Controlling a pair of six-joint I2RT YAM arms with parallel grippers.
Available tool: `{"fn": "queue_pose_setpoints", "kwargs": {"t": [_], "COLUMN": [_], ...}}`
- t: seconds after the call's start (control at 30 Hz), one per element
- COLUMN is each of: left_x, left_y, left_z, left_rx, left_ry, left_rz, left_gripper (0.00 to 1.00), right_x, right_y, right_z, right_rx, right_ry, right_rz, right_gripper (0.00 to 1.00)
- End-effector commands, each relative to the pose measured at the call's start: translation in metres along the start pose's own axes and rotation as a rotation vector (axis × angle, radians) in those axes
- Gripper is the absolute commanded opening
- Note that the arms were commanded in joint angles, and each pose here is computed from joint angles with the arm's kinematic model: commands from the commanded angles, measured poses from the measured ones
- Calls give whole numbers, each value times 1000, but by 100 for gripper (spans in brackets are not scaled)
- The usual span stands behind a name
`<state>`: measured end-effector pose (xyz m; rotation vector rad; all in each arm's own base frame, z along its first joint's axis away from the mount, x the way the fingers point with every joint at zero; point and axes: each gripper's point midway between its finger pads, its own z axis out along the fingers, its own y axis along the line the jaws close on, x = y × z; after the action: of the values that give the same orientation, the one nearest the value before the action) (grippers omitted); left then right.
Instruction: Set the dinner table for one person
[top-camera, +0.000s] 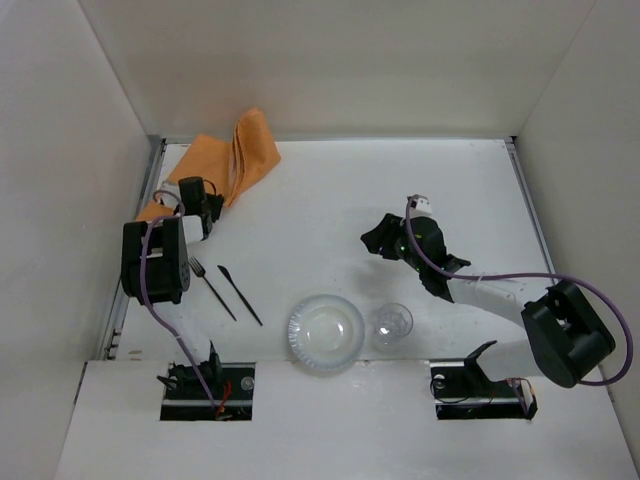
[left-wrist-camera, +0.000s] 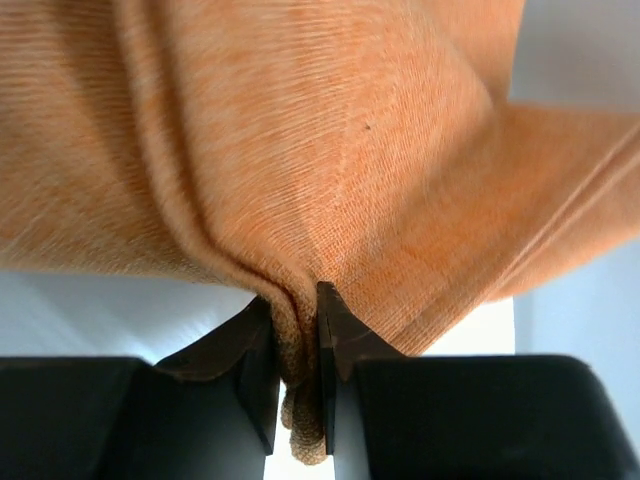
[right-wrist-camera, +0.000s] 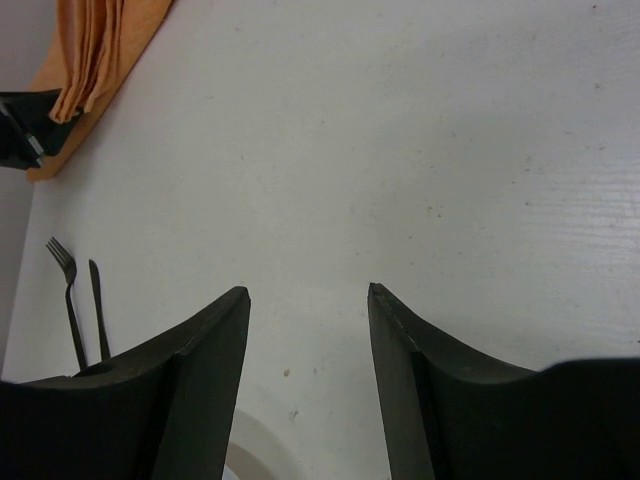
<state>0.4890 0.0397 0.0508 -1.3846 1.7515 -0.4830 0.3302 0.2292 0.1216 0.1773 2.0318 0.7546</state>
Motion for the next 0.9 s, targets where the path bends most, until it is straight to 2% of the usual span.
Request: {"fn": "queue_pose_setpoints", "kwargs": {"t": [0.0, 0.2, 0.37, 0.53, 0.67, 0.87], "left_x": [49, 135, 192, 248, 267, 276], "left_y": [-42, -61, -74, -86, -90, -108], "left_z": [-4, -11, -21, -49, -78, -125], "left_rx": [124, 170, 228, 280, 315, 390], "left_ry": [122, 248, 327, 415, 398, 366], "left_rz": [29, 92, 98, 117, 103, 86], "left_gripper": [12, 10, 10, 10, 11, 21], "right_x": [-20, -21, -27, -29, -33, -39], "right_y": [16, 17, 12, 9, 5, -1], "right_z": [1, -1, -5, -5, -7, -9], "right_rx": [-50, -53, -41, -33, -23, -12], "right_ry": [-56, -61, -83, -90, -105, -124], "right_rz": [-8, -8, 3, 8, 16, 28], "right_gripper": [56, 56, 56, 57, 59, 62]}}
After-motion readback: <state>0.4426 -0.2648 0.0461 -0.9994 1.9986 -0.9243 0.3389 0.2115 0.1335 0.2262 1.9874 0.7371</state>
